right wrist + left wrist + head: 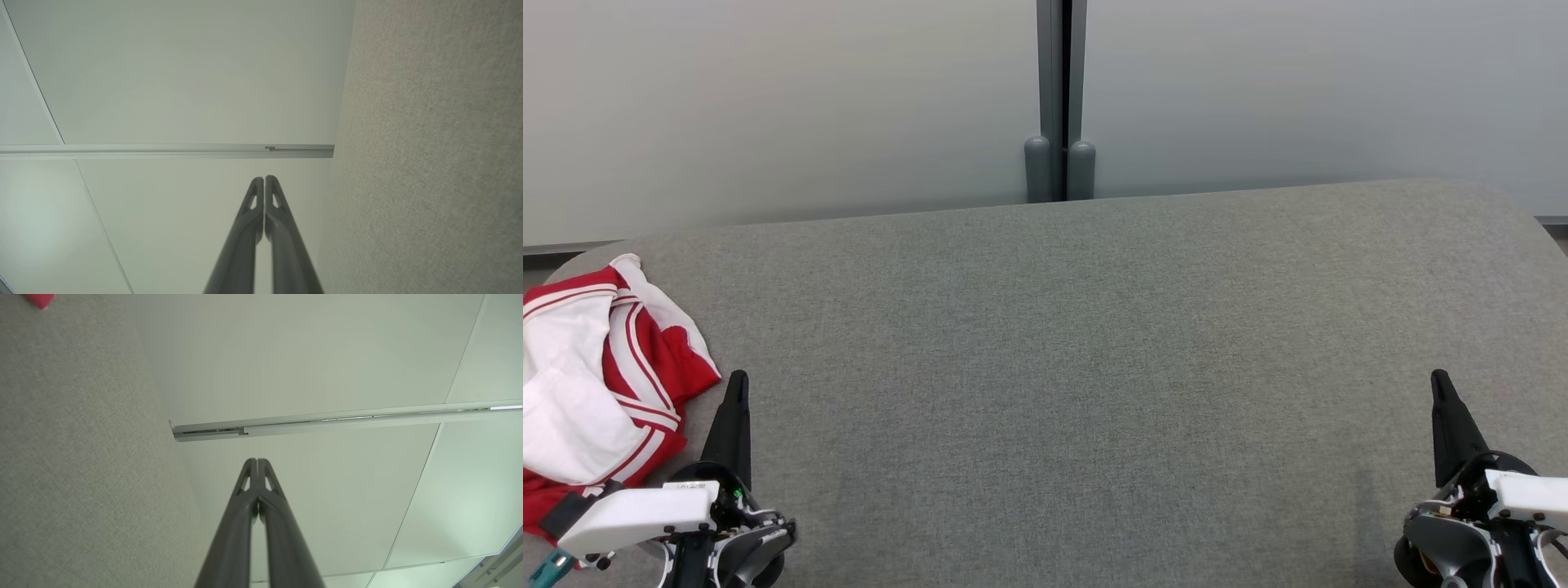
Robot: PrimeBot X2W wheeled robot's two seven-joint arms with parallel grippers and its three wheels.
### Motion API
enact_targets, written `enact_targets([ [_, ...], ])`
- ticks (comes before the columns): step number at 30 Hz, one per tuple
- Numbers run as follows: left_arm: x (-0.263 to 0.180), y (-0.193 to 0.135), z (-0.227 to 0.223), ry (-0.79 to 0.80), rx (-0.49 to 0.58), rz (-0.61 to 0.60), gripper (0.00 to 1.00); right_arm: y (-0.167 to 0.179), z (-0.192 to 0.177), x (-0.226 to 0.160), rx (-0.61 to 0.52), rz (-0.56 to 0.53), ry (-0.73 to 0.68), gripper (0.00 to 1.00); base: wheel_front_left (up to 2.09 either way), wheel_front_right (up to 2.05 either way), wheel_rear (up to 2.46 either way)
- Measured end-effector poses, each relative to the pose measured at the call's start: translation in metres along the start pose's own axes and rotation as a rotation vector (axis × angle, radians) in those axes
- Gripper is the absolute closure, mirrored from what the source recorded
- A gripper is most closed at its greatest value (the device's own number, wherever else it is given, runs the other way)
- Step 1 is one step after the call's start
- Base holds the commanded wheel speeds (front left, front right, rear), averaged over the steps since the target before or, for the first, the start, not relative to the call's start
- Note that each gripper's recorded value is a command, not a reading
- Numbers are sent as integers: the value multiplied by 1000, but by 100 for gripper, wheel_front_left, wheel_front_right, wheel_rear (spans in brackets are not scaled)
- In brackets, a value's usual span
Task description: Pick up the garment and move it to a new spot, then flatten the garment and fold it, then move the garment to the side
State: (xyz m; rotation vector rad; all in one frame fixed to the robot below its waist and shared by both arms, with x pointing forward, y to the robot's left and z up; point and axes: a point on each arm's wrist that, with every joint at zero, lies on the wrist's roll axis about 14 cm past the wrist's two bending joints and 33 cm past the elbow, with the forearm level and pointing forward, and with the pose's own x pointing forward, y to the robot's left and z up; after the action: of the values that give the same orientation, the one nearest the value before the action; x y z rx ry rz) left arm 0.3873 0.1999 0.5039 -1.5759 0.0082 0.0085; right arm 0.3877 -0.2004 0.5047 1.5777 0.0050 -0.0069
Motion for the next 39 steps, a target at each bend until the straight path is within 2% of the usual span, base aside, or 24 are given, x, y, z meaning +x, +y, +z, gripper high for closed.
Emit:
enact_targets([
  [19,0,0,0,0,0,0,100,0,0,0,0,0,0,100,0,0,0],
  [20,-1,2,0,0,-1,6,0,-2,0,-1,1,-5,0,0,0,0,0],
  [24,-12,24,-3,0,-14,71,0,-22,-2,-10,13,-65,-2,0,0,0,0],
  [30,-11,21,-8,-2,14,62,0,-23,-10,-10,-15,-70,7,0,0,0,0],
  [31,-8,10,-12,6,227,32,0,-25,-15,-8,-216,-78,15,0,0,0,0],
  [39,-10,4,-13,0,433,11,0,-18,-25,-7,-413,-50,44,0,0,0,0],
])
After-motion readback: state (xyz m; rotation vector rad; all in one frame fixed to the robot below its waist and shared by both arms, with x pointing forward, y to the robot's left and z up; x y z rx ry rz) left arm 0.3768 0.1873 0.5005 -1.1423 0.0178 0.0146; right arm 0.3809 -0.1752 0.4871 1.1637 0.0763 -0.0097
